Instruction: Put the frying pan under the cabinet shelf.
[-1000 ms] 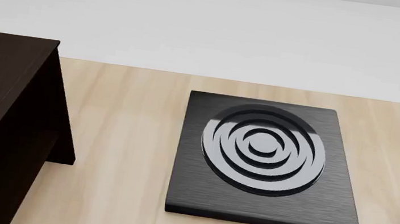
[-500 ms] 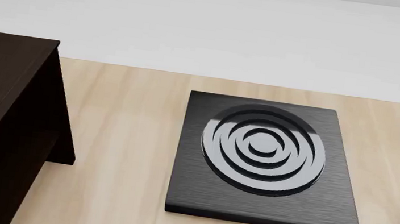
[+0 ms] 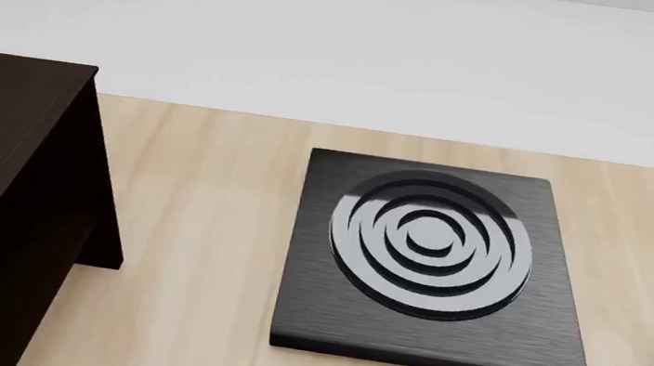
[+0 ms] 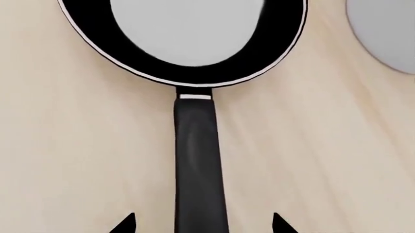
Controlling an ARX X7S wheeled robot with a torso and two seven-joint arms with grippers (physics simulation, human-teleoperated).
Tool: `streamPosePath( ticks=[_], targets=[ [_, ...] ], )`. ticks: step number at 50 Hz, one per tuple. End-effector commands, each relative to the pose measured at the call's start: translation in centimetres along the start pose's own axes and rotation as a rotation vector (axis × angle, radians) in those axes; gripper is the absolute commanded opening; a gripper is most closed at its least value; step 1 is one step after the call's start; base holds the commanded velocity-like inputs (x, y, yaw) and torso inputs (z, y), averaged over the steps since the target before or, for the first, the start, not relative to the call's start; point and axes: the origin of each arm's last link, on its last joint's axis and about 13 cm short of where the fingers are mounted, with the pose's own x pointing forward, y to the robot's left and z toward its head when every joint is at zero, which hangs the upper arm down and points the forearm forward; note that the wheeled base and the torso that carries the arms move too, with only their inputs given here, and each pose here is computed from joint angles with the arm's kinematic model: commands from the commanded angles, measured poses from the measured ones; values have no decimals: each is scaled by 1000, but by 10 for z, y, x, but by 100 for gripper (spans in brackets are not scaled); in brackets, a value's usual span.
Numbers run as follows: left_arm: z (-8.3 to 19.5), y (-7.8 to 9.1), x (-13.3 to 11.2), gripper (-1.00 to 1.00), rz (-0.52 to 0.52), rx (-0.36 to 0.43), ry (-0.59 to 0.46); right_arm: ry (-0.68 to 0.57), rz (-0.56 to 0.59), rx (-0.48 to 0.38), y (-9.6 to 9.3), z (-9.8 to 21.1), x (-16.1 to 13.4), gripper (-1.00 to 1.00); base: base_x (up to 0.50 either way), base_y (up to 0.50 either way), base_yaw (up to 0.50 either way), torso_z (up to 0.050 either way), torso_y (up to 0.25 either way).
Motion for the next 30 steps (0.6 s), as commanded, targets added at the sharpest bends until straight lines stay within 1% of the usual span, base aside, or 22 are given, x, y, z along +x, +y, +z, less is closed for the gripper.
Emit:
streamPosePath(
  ticks=[1, 12, 30],
  targets=[
    [-4, 2, 0, 100, 5, 9, 8, 1, -8, 7, -1, -3, 4, 100, 0, 0, 0, 0, 0],
    [-5, 1, 1, 100, 5, 10, 9, 13, -2, 19, -1, -10, 14, 100, 0, 0, 0, 0, 0],
    [-7, 0, 2, 100, 4, 14, 14, 34, 4, 9, 3, -15, 25, 100, 0, 0, 0, 0, 0]
  ],
)
